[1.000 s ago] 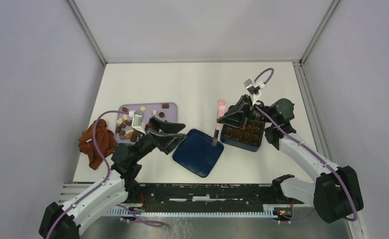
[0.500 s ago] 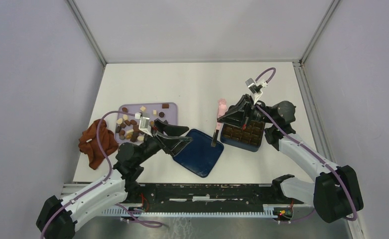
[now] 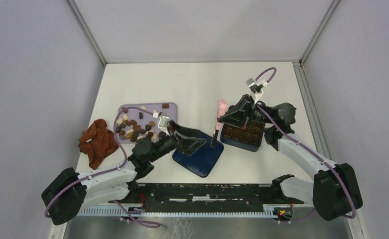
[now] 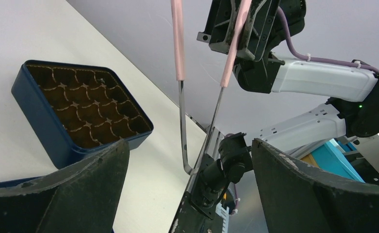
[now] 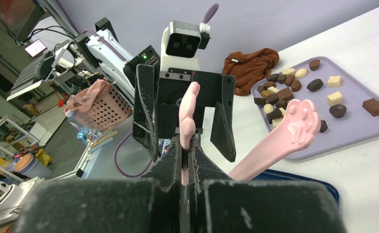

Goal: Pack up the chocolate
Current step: Adjust the clamp, then pick up the fake chocolate from the plate.

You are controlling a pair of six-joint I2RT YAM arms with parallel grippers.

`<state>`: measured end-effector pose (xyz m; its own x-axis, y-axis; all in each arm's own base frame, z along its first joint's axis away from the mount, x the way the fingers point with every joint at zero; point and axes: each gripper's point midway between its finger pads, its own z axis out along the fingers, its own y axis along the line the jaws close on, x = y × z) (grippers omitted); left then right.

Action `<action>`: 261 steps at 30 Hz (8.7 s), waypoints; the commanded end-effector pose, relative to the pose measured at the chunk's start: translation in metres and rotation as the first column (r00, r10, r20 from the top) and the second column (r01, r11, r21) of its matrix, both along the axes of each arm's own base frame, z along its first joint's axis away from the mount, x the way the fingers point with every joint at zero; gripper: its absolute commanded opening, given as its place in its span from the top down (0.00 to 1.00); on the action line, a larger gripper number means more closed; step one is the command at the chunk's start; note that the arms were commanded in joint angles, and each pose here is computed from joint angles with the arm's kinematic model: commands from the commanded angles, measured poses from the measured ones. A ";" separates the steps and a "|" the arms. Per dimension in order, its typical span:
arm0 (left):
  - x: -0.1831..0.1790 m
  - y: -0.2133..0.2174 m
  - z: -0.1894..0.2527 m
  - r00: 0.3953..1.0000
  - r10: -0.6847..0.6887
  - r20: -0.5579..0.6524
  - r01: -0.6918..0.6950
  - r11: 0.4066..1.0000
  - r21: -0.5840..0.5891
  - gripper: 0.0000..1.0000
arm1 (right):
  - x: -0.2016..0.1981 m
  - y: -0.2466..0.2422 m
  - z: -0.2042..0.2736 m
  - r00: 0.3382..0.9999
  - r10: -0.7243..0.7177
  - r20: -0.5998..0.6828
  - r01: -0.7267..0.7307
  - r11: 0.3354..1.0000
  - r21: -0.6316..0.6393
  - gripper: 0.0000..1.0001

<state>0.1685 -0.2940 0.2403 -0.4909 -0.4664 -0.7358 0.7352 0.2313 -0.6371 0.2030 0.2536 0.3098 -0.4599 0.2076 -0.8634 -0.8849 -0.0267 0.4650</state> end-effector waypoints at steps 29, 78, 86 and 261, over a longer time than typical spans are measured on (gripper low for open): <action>-0.001 -0.056 0.067 0.985 -0.103 0.138 0.140 0.945 -0.296 0.19 | -0.018 -0.002 0.035 0.997 0.031 0.067 -0.037 0.996 0.084 1.00; -0.004 -0.058 0.080 0.971 0.010 0.241 0.071 0.944 -0.322 0.39 | -0.016 -0.002 0.033 0.998 0.016 0.062 -0.021 0.997 0.081 1.00; 0.001 -0.065 0.082 0.974 0.011 0.225 0.056 0.956 -0.288 0.40 | -0.016 -0.002 0.032 0.998 0.013 0.065 -0.018 0.997 0.077 1.00; 0.107 0.193 -0.145 0.695 0.635 -0.336 0.333 0.130 0.934 0.57 | 0.046 -0.058 -0.108 0.962 -0.078 0.261 0.175 0.912 -0.372 0.32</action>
